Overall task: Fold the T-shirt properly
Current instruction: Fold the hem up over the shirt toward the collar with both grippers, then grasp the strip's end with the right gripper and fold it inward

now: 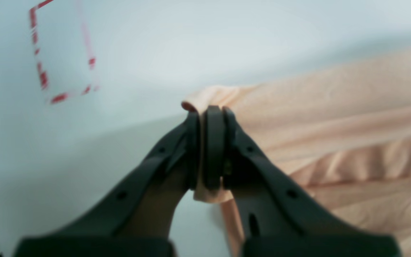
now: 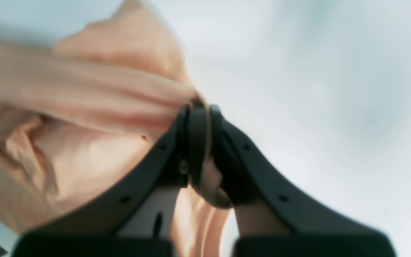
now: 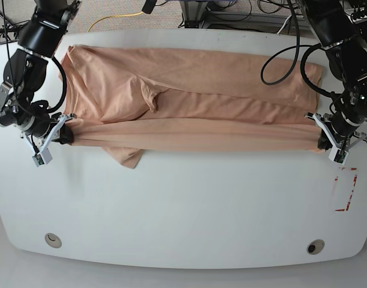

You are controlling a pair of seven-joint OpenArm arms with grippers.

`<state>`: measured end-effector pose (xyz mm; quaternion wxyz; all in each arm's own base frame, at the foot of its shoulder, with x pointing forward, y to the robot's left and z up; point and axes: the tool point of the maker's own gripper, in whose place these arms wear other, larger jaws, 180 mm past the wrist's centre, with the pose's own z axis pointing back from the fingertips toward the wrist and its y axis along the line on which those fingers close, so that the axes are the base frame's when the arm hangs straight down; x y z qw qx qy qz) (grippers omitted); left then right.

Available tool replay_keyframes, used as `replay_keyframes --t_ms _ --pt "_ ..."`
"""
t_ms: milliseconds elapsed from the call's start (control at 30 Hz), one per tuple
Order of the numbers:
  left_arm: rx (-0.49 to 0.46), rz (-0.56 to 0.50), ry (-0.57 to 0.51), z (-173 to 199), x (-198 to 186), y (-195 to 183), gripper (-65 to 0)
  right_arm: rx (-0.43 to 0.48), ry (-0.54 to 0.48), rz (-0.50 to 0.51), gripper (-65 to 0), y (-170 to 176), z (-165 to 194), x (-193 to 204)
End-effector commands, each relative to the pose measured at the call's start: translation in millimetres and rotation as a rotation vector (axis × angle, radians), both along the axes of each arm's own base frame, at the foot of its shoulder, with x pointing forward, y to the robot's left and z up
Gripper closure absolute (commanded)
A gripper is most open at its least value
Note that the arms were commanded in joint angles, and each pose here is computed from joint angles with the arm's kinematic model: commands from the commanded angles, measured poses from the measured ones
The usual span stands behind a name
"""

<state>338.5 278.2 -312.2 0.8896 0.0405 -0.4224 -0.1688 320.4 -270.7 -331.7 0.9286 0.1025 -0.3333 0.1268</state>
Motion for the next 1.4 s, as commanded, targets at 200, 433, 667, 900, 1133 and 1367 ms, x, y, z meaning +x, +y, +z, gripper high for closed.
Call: replay_keyframes --t_ms 200,433,667,900,1133,1367 --pt "0.057 0.012 -0.037 14 -21 11 0.0 -0.069 -0.053 0.030 0.0 11 14 -29" --pt "0.073 0.008 0.044 -8 -51 12 0.0 -0.047 0.017 0.018 -2.4 19 -10 -57" --pt "0.077 0.004 0.123 -30 -76 12 0.0 -0.039 0.056 -0.002 -4.3 16 -21 -74" --pt "0.113 -0.012 0.183 -37 -85 17 -16.7 -0.044 0.074 0.001 -24.7 15 -24 -81" --pt "0.150 0.002 0.258 -44 -88 34 -43.1 -0.065 0.018 -0.062 -56.0 -3 -7 -80" --pt "0.185 0.015 0.144 -7 -74 34 -39.4 -0.077 -0.062 -0.061 -56.0 -1 15 -61"
